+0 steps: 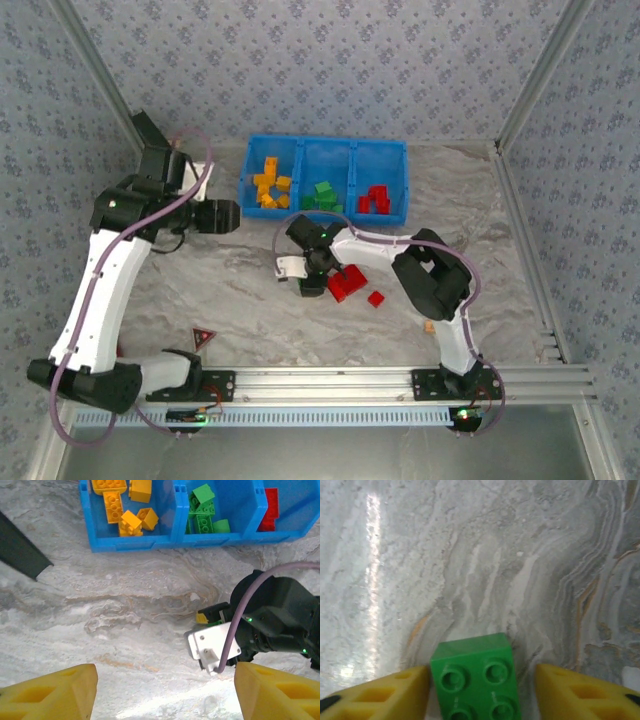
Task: Sort the legos into containers by color
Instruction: Pick up the lego from the center of the table, then place the lego in the container.
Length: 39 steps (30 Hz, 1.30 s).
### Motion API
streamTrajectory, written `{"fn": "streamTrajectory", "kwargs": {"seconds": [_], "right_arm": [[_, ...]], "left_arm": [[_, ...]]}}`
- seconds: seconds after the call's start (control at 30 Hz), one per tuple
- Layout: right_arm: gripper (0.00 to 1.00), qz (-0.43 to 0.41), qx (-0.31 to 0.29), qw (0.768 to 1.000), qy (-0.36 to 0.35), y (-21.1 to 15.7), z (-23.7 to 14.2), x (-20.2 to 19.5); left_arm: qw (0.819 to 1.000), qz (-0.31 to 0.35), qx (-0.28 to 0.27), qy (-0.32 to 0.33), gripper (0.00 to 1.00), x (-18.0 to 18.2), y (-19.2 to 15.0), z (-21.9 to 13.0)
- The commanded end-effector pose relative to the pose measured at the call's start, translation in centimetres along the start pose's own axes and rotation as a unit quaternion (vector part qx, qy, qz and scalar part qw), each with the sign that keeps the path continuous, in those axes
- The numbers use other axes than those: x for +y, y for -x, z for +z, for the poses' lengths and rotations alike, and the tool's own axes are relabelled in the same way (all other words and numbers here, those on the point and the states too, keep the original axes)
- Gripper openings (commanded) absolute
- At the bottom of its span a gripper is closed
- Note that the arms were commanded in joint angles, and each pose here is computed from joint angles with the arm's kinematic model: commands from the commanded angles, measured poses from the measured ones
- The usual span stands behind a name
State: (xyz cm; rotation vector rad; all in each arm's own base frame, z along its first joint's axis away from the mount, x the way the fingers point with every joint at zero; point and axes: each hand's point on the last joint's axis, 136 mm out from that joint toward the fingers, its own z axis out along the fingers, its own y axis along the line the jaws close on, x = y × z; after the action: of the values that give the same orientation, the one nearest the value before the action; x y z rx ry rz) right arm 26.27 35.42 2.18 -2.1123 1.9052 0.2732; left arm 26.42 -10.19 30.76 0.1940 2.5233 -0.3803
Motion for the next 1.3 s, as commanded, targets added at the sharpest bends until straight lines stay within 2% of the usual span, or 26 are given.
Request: {"fn": "streamTrajectory", "kwargs": {"seconds": [0.0,0.07,0.2,0.37,0.5,0.73,0.97,1.07,1.27], "right_arm": [[0.34,0.015,0.026,0.999,-0.039,-1.5,0.5,-2.2],[0.28,0.024,0.017,0.998,-0.054,-1.4,-0.5,-3.0],[0.22,0.051,-0.018,0.995,-0.088,-0.6,-4.0,-5.3],[0.19,0.070,-0.072,0.982,-0.161,0.7,-9.7,-10.5],[0.19,0.065,-0.085,0.966,-0.236,0.7,-11.7,-16.0],[0.19,0.066,-0.069,0.953,-0.289,0.2,-10.0,-23.0],[0.19,0.067,-0.050,0.950,-0.301,-0.8,-7.7,-26.4],[0.19,0.067,-0.039,0.947,-0.311,-1.3,-7.2,-27.5],[0.32,0.065,-0.029,0.944,-0.323,-1.9,-7.2,-28.3]], "left_arm": [[0.999,0.007,0.025,0.022,0.73,1.1,-2.1,-0.3],[0.999,0.005,0.024,0.022,0.74,1.2,-2.8,-0.5],[0.999,-0.004,0.039,0.025,0.74,1.5,-4.5,-0.7],[0.998,-0.015,0.054,0.022,0.74,1.6,-6.6,-1.1],[0.996,-0.041,0.076,-0.015,0.73,0.5,-8.6,-0.4],[0.993,-0.044,0.109,-0.018,0.74,-0.5,-11.4,0.9],[0.985,-0.110,0.120,-0.064,0.74,-4.0,-14.0,4.7],[0.979,-0.123,0.140,-0.082,0.74,-5.9,-15.8,6.8],[0.977,-0.125,0.152,-0.085,0.74,-8.9,-17.1,9.6]]}}
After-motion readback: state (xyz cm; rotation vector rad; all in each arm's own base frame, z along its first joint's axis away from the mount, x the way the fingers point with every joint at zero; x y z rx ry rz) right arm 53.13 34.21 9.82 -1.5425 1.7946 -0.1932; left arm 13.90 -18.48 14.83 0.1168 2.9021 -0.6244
